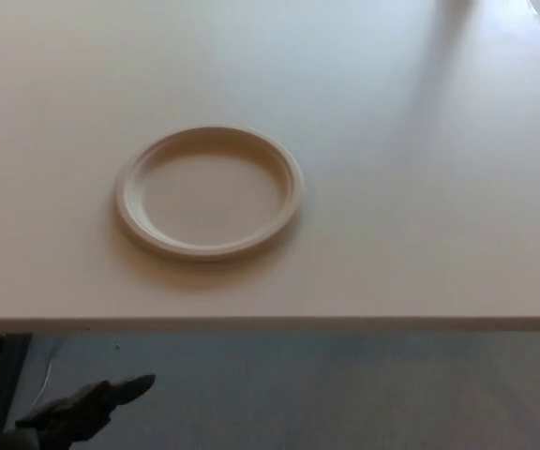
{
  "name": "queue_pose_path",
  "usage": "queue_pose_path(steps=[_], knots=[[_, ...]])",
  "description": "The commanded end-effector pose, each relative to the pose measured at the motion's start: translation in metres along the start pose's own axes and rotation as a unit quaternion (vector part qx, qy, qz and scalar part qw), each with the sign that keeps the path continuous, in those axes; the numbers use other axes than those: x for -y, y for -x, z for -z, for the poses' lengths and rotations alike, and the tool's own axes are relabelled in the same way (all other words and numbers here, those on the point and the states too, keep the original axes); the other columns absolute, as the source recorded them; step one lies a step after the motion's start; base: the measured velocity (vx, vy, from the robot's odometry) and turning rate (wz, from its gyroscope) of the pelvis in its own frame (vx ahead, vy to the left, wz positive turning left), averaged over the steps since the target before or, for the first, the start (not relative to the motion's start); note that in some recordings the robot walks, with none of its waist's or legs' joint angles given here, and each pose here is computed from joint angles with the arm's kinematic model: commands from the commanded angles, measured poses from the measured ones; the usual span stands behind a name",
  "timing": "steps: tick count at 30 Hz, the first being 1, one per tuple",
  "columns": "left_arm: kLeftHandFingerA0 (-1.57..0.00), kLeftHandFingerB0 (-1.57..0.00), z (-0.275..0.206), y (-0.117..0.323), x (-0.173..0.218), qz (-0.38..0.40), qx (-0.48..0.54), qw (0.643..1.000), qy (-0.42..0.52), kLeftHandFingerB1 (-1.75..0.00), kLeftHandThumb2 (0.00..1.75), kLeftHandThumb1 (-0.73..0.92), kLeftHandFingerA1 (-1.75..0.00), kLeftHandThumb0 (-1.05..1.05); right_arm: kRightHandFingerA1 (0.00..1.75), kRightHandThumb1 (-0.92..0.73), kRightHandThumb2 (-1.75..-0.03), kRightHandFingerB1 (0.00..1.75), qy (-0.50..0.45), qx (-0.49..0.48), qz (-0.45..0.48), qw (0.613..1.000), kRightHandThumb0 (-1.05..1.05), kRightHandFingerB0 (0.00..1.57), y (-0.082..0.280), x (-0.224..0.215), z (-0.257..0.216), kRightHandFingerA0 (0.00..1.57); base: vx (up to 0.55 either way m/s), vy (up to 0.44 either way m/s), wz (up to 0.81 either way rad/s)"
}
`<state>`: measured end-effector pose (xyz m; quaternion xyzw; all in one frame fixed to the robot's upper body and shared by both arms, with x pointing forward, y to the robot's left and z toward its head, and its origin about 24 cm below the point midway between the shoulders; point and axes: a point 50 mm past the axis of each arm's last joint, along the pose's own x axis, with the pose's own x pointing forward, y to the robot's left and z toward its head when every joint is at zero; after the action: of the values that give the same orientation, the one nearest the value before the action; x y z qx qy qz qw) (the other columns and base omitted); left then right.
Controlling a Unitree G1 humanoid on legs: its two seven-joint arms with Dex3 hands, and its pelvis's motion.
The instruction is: A person passes a plate to the robot and the robot grabs it with its left hand and places it at the centre of the table infront of it
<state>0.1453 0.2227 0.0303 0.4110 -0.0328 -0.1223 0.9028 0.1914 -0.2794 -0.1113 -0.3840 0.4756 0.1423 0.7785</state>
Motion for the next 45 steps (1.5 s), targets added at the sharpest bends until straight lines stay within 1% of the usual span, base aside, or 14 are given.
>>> queue_pose_path(steps=[1,18,19,22,24,26,28,31,33,39,40,41,42,45], knots=[[-0.47,-0.37,0.071,0.0,0.004,0.014,-0.144,0.988,-0.053,-0.37,0.83,0.86,-0.45,-0.87,0.55,-0.86,-0.65,0.45,0.002,-0.015,0.015,1.0,-0.7,0.24,0.0,0.004,0.003,0.28,0.0,0.0,0.0],[-0.54,-0.39,0.154,-0.01,0.02,0.045,-0.413,0.909,0.02,-0.36,0.7,0.92,-0.48,-0.76,0.54,-0.89,-0.67,0.42,-0.059,0.02,0.045,0.997,-0.8,0.19,0.0,0.008,-0.007,0.23,0.0,0.0,0.0],[-0.51,-0.33,0.156,-0.007,0.021,0.046,-0.426,0.903,0.027,-0.5,1.1,0.75,-0.61,-0.74,0.54,-0.89,-0.67,0.42,-0.06,0.021,0.044,0.997,-0.8,0.19,0.0,0.008,-0.007,0.23,0.0,0.0,0.0],[-0.51,-0.31,0.161,0.001,0.023,0.059,-0.45,0.89,0.034,-0.5,1.11,0.76,-0.61,-0.74,0.54,-0.89,-0.67,0.41,-0.062,0.022,0.044,0.997,-0.82,0.18,0.0,0.007,-0.006,0.23,0.0,0.0,0.0],[-0.58,-0.39,0.163,0.004,0.024,0.068,-0.459,0.885,0.036,-0.36,0.73,0.92,-0.52,-0.77,0.54,-0.89,-0.67,0.41,-0.059,0.022,0.045,0.997,-0.82,0.18,0.0,0.007,-0.006,0.24,0.0,0.0,0.0],[-0.53,-0.34,0.165,0.01,0.025,0.08,-0.462,0.883,0.034,-0.5,1.13,0.77,-0.63,-0.76,0.54,-0.89,-0.67,0.41,-0.063,0.023,0.046,0.997,-0.84,0.19,0.0,0.007,-0.006,0.24,0.0,0.0,0.0],[-0.53,-0.36,0.167,0.012,0.024,0.09,-0.467,0.879,0.023,-0.34,0.73,0.92,-0.51,-0.77,0.54,-0.88,-0.66,0.41,-0.063,0.024,0.046,0.997,-0.83,0.17,0.0,0.008,-0.007,0.22,0.0,0.0,0.0],[-0.41,-0.23,0.168,0.018,0.026,0.091,-0.466,0.88,0.031,-0.46,1.14,0.77,-0.57,-0.76,0.53,-0.88,-0.66,0.41,-0.068,0.021,0.044,0.997,-0.82,0.16,0.001,0.003,-0.001,0.22,0.0,0.0,0.0],[-0.52,-0.31,0.168,0.02,0.026,0.091,-0.469,0.878,0.032,-0.33,0.73,0.92,-0.47,-0.81,0.54,-0.88,-0.66,0.41,-0.07,0.021,0.042,0.996,-0.82,0.13,0.001,0.0,0.0,0.21,0.0,0.0,0.0],[-0.49,-0.39,0.169,0.025,0.028,0.104,-0.472,0.874,0.039,-0.35,0.72,0.92,-0.48,-0.77,0.54,-0.88,-0.66,0.4,-0.081,0.019,0.039,0.996,-0.82,0.1,0.002,-0.008,0.008,0.19,0.0,0.0,0.0],[-0.46,-0.31,0.169,0.023,0.026,0.105,-0.472,0.875,0.033,-0.49,1.12,0.78,-0.59,-0.77,0.53,-0.47,-1.1,0.52,-0.079,0.021,0.04,0.996,-0.38,0.0,0.002,-0.007,0.008,0.04,0.0,0.0,0.0],[-0.56,-0.34,0.169,0.022,0.026,0.105,-0.471,0.875,0.03,-0.34,0.71,0.92,-0.53,-0.78,0.53,-0.47,-1.09,0.52,-0.083,0.023,0.041,0.995,-0.39,0.0,0.002,-0.007,0.007,0.04,0.0,0.0,0.0],[-0.5,-0.31,0.168,0.018,0.025,0.102,-0.469,0.876,0.032,-0.49,1.12,0.75,-0.63,-0.73,0.53,-0.47,-1.09,0.52,-0.088,0.026,0.043,0.995,-0.39,0.0,0.002,-0.004,0.005,0.03,0.0,0.0,0.0],[-0.52,-0.37,0.168,0.016,0.025,0.103,-0.467,0.878,0.031,-0.34,0.71,0.92,-0.5,-0.78,0.53,-0.47,-1.09,0.52,-0.084,0.025,0.045,0.995,-0.39,0.0,0.002,-0.003,0.004,0.03,0.0,0.0,0.0]])
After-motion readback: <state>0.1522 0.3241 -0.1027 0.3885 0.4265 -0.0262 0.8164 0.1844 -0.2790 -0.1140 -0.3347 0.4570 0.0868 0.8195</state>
